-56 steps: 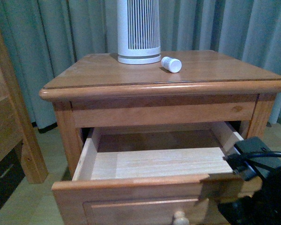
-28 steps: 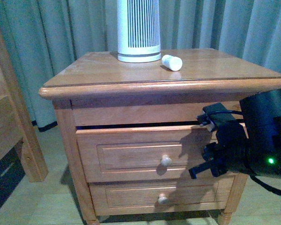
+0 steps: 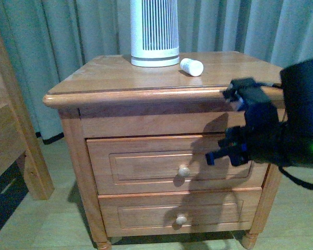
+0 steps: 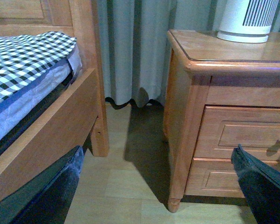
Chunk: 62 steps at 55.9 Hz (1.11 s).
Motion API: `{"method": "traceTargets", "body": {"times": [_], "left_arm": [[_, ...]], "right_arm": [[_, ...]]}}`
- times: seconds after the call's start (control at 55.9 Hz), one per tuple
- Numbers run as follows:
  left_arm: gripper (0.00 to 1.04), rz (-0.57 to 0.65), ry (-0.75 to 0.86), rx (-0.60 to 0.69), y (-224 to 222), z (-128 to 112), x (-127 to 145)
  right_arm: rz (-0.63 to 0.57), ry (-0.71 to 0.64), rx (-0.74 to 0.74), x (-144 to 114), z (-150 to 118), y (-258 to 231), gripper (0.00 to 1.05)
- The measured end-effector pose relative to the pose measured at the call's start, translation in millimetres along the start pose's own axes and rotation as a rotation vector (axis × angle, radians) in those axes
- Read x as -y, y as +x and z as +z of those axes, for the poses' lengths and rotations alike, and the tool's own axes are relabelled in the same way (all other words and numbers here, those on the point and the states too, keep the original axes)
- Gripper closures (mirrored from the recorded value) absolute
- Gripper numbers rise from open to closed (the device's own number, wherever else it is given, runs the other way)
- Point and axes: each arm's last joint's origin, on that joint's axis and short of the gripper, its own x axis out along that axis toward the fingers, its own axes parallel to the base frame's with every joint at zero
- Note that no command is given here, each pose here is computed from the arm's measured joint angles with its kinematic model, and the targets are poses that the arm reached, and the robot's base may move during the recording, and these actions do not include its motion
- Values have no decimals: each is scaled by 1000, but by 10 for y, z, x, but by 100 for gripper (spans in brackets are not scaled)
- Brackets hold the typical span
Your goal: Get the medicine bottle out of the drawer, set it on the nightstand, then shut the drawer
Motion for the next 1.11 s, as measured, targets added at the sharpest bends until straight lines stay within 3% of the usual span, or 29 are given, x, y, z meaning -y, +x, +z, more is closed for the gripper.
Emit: {"method": "traceTargets", "body": {"times": [0.161,0.322,0.501,0.608,0.68,0.715,0.912,1.109], "left_arm": [[7,0,0,0,0,0,0],[7,0,0,0,0,0,0],[7,0,0,0,0,0,0],[7,0,0,0,0,0,0],[7,0,0,0,0,0,0],[7,0,0,0,0,0,0],[7,0,0,0,0,0,0],[7,0,0,0,0,0,0]], "right_arm": [[55,103,105,-73,339,-591,102],[88,194,181,-77,458,-1222,102],[83,230,311,-136,449,-2083,72],[-221,143,386,-170,231,-2532,90],[-286,115,379,-122,-22,-2749,102],[-327,104,373,-132,-215,-2878,102],[-328,65,432,-194,-730,-2883,102],[-328,62,434,-193,-794,-2855,102]]}}
